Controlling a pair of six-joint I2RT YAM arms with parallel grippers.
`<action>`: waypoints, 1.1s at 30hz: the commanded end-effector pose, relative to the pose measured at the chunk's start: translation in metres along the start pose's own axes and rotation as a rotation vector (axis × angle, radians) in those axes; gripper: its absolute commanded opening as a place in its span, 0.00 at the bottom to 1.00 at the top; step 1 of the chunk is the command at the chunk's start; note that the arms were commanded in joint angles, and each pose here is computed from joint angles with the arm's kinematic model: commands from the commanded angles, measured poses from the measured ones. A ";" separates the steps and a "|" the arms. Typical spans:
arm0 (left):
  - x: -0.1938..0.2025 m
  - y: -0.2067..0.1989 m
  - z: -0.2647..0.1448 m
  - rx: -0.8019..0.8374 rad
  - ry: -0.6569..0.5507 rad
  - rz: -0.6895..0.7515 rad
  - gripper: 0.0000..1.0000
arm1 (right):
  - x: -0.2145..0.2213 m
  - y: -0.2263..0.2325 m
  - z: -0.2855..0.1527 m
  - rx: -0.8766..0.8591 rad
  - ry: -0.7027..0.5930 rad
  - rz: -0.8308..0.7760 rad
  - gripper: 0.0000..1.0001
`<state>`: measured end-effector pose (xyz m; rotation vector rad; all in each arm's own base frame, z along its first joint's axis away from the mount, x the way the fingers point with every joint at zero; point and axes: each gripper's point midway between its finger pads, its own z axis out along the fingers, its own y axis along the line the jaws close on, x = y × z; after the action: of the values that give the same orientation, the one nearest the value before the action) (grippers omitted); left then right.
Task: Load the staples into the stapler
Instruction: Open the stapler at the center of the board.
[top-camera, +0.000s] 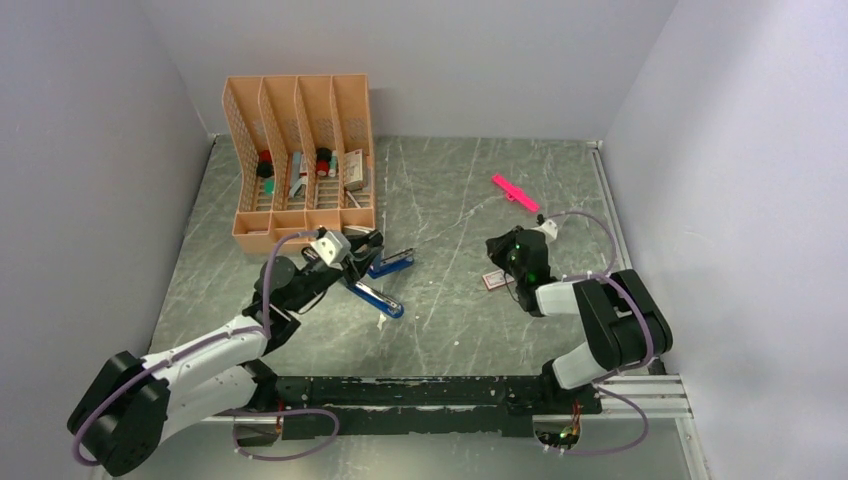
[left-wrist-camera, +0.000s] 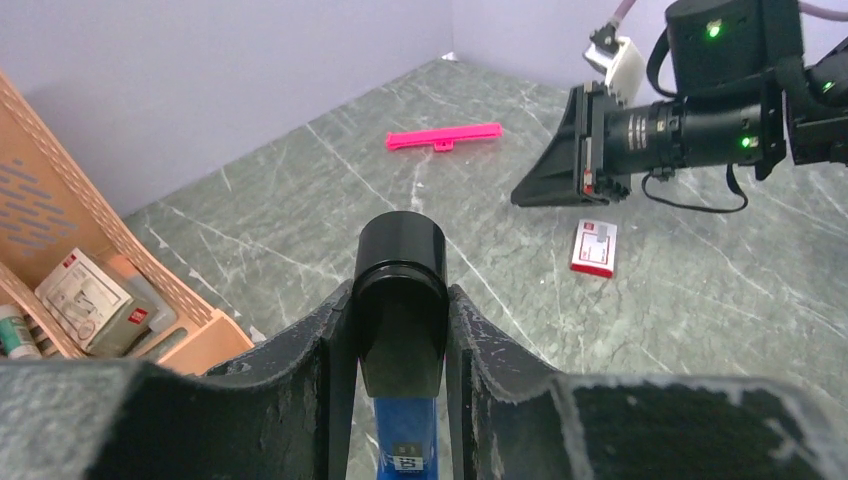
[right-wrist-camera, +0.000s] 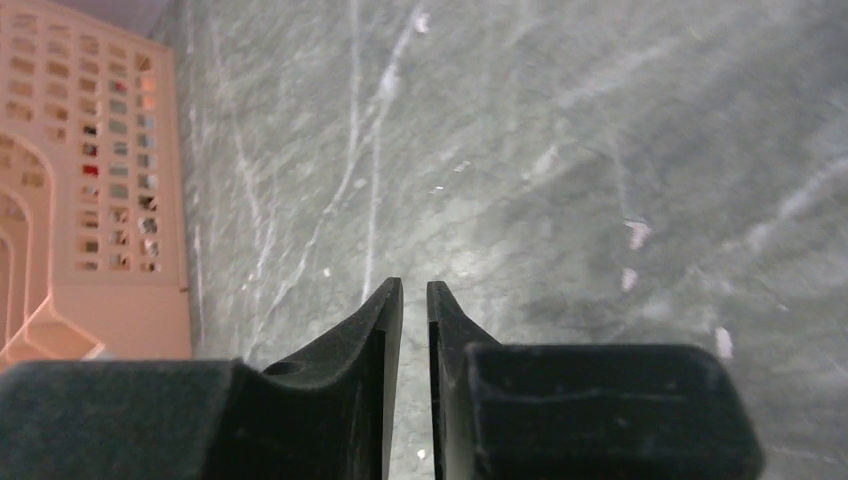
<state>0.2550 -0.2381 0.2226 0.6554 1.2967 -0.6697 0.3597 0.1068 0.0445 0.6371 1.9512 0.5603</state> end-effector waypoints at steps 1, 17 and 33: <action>-0.037 0.000 0.008 0.018 -0.141 0.048 0.07 | -0.021 0.043 -0.005 -0.200 -0.055 -0.078 0.23; -0.113 -0.014 0.027 0.160 -0.222 0.255 0.07 | -0.018 0.186 -0.091 -1.204 -0.229 -0.532 0.66; -0.162 -0.075 -0.007 0.515 -0.278 0.316 0.07 | 0.046 0.228 -0.188 -1.635 -0.411 -1.120 0.67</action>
<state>0.2040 -0.2688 0.3415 1.0226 0.9297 -0.7594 0.2446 0.2755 0.2127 -1.0447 0.9660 1.0390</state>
